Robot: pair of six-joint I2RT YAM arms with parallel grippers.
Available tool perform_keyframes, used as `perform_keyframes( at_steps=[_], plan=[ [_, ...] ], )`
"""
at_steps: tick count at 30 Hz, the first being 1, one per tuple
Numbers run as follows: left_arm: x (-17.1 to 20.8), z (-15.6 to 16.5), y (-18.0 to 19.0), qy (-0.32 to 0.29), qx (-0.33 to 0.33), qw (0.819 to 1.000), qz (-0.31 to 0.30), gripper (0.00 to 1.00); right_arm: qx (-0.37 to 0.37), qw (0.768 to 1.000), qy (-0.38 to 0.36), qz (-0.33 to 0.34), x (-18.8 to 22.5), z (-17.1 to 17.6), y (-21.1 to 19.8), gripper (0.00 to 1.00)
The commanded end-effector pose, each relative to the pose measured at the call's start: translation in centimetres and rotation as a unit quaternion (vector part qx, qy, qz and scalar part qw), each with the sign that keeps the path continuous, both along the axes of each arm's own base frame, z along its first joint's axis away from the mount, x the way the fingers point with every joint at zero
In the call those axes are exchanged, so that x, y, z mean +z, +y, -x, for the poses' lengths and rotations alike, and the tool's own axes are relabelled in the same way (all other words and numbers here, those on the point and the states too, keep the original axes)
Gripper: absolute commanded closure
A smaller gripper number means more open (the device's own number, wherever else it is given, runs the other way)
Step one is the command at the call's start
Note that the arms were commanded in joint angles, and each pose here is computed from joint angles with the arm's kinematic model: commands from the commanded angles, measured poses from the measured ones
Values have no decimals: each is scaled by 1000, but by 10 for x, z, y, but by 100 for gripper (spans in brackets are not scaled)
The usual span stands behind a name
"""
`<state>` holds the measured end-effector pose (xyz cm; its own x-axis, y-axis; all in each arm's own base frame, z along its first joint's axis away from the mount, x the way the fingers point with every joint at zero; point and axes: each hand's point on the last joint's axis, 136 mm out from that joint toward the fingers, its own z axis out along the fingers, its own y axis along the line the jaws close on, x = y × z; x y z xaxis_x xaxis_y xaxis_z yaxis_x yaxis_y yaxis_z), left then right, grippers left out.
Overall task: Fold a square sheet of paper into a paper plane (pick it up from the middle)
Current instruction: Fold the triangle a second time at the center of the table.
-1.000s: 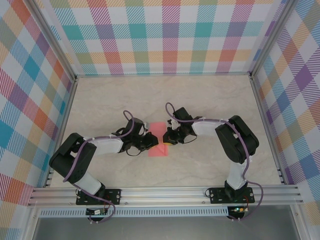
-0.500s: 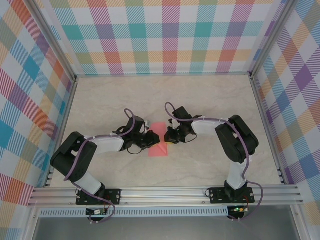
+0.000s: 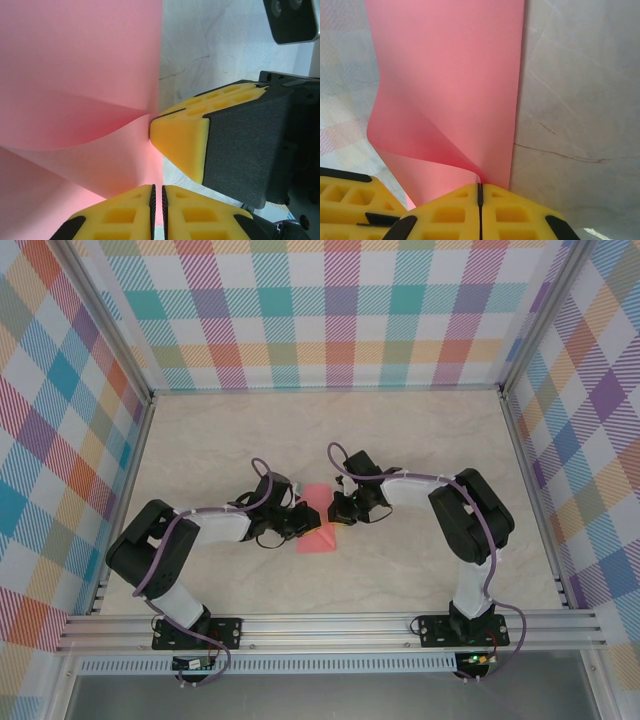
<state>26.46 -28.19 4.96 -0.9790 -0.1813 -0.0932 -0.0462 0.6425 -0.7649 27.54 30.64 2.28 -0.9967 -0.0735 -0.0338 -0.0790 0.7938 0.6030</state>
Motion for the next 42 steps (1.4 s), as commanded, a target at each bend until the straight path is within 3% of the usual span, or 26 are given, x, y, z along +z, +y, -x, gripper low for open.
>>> perform_keyframes(
  at_steps=[1, 42],
  plan=[
    [6, -4, -9, -17, -16, 1000, 10, 86, 10, 1000, -1, 7, -2, -2, 2, 93],
    [-10, -1, -7, -5, -22, 1000, -7, 86, 5, 999, 2, 33, -11, -4, -3, 94]
  ],
)
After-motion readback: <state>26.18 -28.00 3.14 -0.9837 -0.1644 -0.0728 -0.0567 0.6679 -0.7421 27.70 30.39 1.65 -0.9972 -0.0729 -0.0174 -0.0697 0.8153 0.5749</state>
